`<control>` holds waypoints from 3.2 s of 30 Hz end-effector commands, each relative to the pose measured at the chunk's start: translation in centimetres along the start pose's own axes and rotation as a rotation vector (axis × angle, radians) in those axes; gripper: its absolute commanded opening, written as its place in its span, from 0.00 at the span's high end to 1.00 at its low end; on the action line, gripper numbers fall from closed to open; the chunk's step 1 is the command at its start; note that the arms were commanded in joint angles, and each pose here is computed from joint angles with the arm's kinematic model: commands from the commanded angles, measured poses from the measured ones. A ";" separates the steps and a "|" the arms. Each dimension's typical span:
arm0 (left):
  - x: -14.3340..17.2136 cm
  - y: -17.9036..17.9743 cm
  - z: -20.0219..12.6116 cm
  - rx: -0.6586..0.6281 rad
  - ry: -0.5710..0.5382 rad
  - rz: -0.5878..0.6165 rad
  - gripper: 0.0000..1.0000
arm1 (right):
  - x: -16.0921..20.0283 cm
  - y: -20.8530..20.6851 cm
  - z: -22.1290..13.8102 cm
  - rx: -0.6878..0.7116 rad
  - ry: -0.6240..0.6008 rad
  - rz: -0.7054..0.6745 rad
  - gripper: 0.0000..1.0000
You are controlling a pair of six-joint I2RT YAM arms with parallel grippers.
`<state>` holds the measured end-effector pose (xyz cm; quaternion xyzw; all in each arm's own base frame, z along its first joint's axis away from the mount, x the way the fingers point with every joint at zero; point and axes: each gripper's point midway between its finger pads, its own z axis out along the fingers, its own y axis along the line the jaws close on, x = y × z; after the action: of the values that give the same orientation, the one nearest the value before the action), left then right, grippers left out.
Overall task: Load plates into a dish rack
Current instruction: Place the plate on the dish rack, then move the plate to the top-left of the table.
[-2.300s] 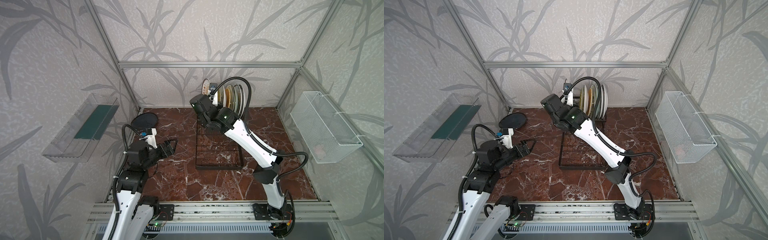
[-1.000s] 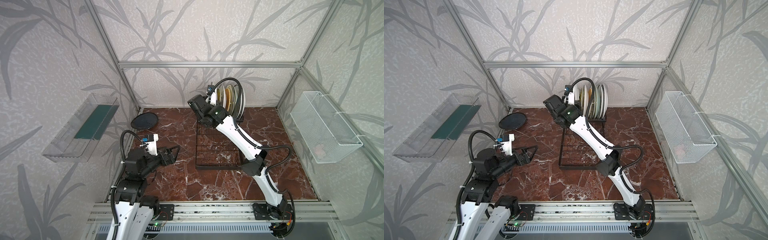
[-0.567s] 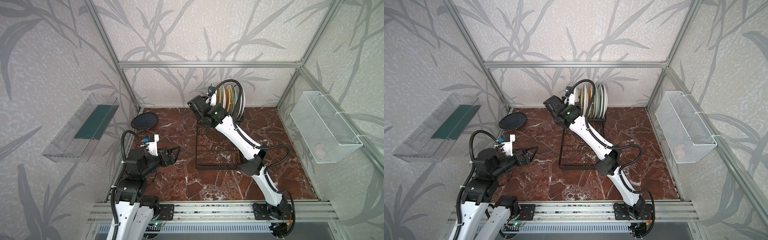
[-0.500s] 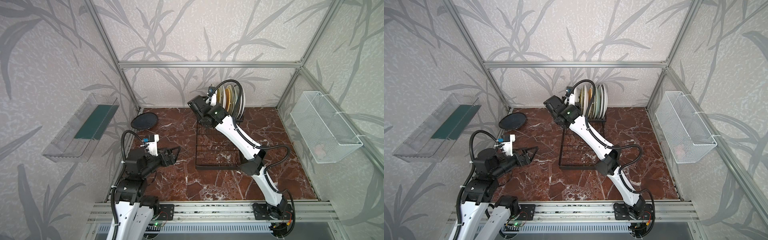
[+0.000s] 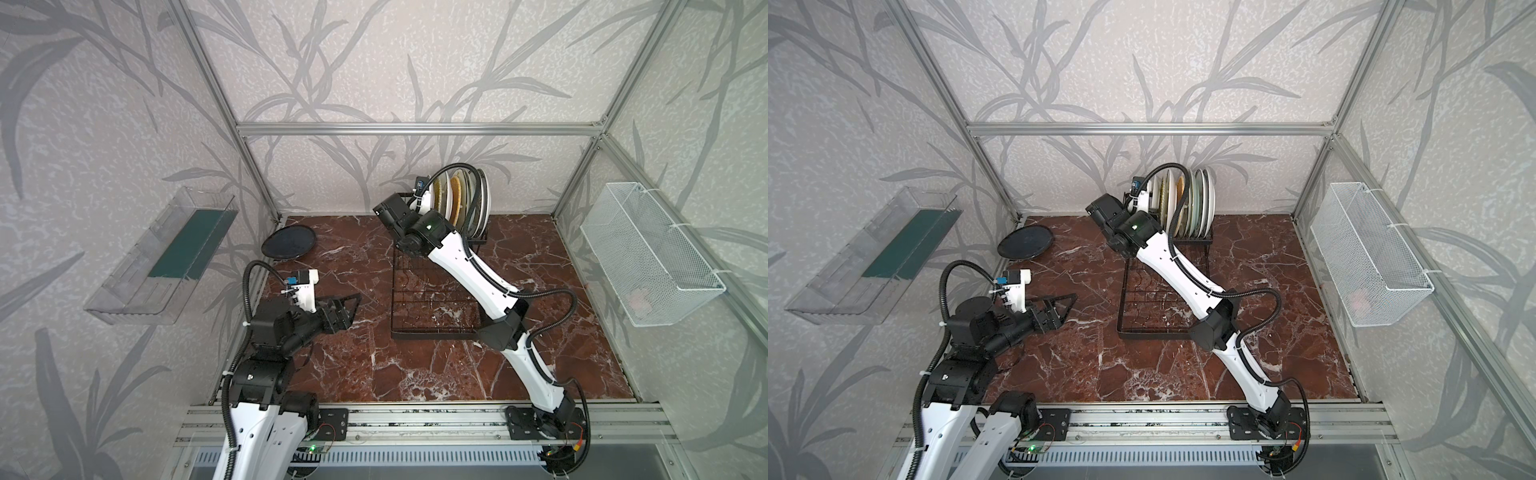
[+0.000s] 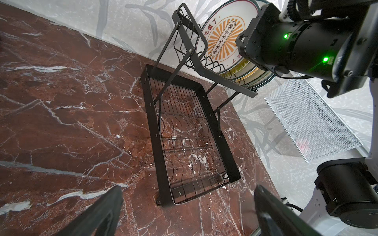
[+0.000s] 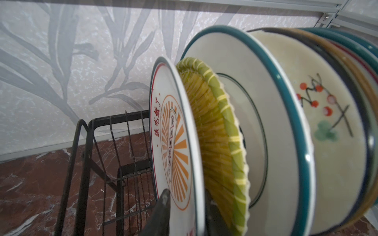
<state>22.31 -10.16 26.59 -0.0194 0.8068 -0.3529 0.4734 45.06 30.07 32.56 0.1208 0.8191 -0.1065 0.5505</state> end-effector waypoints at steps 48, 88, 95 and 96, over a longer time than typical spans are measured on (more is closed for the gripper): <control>0.2 7.4 4.3 -0.220 -0.069 -0.373 0.01 | 3.1 -9.8 -17.1 -0.845 -0.201 -0.223 0.01; -8.8 38.4 14.5 -0.442 -0.539 -1.092 0.35 | 17.1 -11.6 -12.2 -1.053 0.167 -0.088 0.01; -8.9 40.6 15.6 -0.505 -0.512 -1.121 0.39 | 17.0 -12.4 -11.7 -1.021 0.166 -0.081 0.01; -8.9 40.8 15.8 -0.509 -0.501 -1.129 0.39 | 16.9 -12.5 -11.6 -1.016 0.164 -0.078 0.01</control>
<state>51.77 14.29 5.83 -0.6107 0.5974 -0.3439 0.3897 24.80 23.87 22.06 -0.1935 0.8067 0.3015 0.4700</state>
